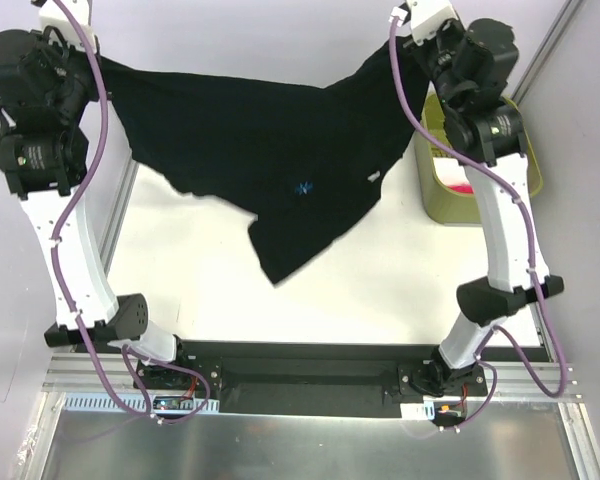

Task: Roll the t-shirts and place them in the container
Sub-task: Flatten out the T-shirt at the center of the board.

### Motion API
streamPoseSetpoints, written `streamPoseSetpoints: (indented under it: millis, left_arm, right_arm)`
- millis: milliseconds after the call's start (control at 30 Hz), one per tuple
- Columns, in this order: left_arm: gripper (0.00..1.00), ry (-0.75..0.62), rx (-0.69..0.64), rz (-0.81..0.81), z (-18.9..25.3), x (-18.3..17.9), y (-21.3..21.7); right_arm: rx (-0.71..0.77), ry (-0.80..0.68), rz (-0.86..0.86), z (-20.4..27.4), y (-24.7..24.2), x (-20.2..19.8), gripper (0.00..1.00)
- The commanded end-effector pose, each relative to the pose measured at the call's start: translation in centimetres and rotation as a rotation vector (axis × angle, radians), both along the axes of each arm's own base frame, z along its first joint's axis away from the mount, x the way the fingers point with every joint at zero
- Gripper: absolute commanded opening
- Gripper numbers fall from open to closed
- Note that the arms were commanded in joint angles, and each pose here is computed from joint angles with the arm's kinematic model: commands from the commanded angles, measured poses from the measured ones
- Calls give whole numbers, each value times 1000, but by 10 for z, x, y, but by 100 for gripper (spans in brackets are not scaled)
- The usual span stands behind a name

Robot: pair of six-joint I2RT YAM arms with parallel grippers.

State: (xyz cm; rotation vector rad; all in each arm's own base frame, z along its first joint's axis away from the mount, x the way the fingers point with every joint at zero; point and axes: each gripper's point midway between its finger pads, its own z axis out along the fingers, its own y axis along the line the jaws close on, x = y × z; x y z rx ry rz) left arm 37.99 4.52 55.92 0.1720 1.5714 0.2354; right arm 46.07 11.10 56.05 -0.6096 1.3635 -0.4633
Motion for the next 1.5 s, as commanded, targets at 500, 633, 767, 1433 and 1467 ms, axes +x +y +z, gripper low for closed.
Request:
streamPoseSetpoints:
  millis: [500,633,767,1433,1467]
  left_arm:
    - [0,-502,69,154,115,-250,-6]
    - [0,-603,83,168,133,-296,-10]
    - [0,-654,123,176,147,-312,-11]
    - [0,103,55,-270,-78,-47,-50]
    - [0,175,36,-291,-105,-28,-52]
  right_arm:
    - [185,-321,137,126,-85,-274,1]
    - [264,-415,114,143,-114,-328,1]
    - [309,-512,116,157,-120,-364,1]
    - [160,-69,211,7,-18,-63,1]
    - [147,8,217,-28,-10,-44,1]
